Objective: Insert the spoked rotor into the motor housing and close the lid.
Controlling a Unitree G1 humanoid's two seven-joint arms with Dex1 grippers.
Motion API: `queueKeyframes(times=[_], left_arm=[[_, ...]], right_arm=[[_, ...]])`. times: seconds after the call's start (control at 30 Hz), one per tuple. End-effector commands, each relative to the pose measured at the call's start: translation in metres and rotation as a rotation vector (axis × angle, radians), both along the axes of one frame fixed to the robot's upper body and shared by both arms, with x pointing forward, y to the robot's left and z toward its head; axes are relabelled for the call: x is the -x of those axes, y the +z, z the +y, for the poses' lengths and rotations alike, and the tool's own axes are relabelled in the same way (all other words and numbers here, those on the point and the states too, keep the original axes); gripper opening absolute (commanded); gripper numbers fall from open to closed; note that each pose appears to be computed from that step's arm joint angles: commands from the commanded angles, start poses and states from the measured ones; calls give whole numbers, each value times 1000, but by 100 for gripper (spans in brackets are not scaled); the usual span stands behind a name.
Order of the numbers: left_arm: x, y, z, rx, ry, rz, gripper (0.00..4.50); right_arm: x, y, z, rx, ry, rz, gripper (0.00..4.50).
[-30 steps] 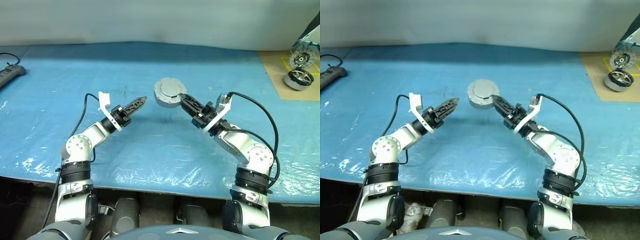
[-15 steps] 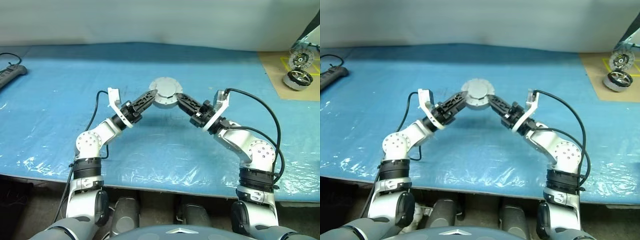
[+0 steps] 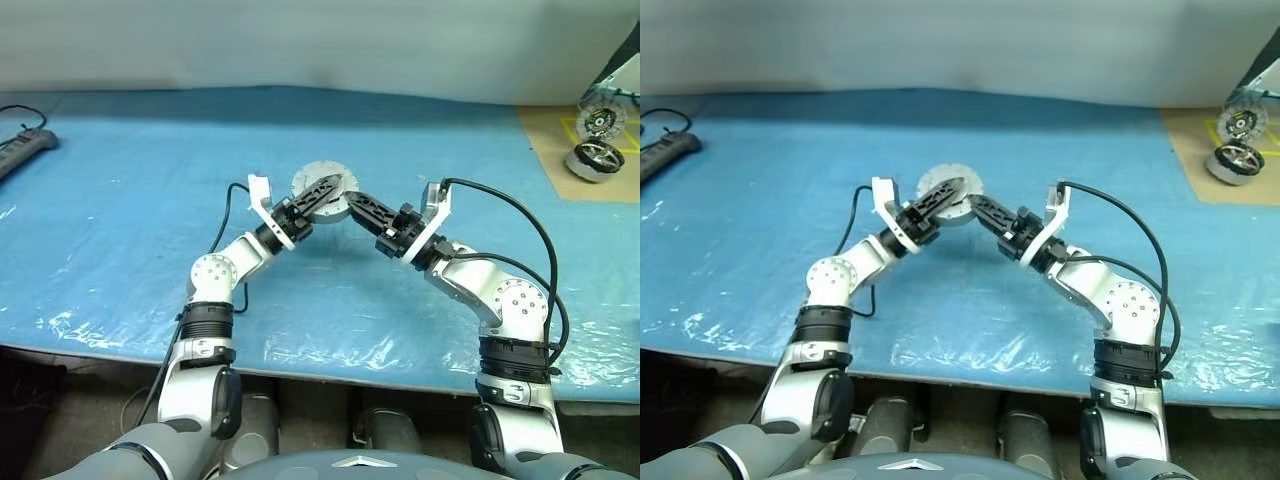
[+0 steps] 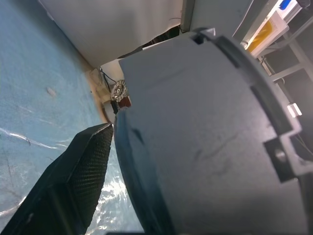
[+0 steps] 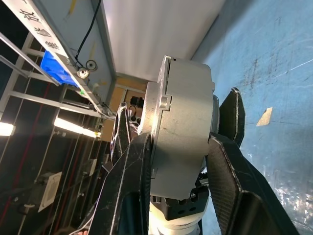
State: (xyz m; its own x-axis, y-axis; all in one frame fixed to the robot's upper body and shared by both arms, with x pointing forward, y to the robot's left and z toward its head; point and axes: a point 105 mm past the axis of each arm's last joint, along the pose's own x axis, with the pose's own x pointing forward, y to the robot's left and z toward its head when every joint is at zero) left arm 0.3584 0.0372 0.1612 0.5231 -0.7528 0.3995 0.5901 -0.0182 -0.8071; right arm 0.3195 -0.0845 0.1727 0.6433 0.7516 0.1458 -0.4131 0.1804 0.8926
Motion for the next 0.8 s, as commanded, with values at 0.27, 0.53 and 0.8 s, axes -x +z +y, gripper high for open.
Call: queueKeyframes(times=[0.27, 0.53, 0.8], left_arm=[[-13, -3, 6, -70, 109, 41, 272], [-8, 6, 11, -1, 114, 13, 271], [-24, -10, 7, -120, 169, 103, 270]], right_arm=[[9, 27, 7, -65, 44, -100, 129], [-1, 22, 6, -24, -30, -78, 129], [-3, 25, 6, 25, -51, -151, 192]])
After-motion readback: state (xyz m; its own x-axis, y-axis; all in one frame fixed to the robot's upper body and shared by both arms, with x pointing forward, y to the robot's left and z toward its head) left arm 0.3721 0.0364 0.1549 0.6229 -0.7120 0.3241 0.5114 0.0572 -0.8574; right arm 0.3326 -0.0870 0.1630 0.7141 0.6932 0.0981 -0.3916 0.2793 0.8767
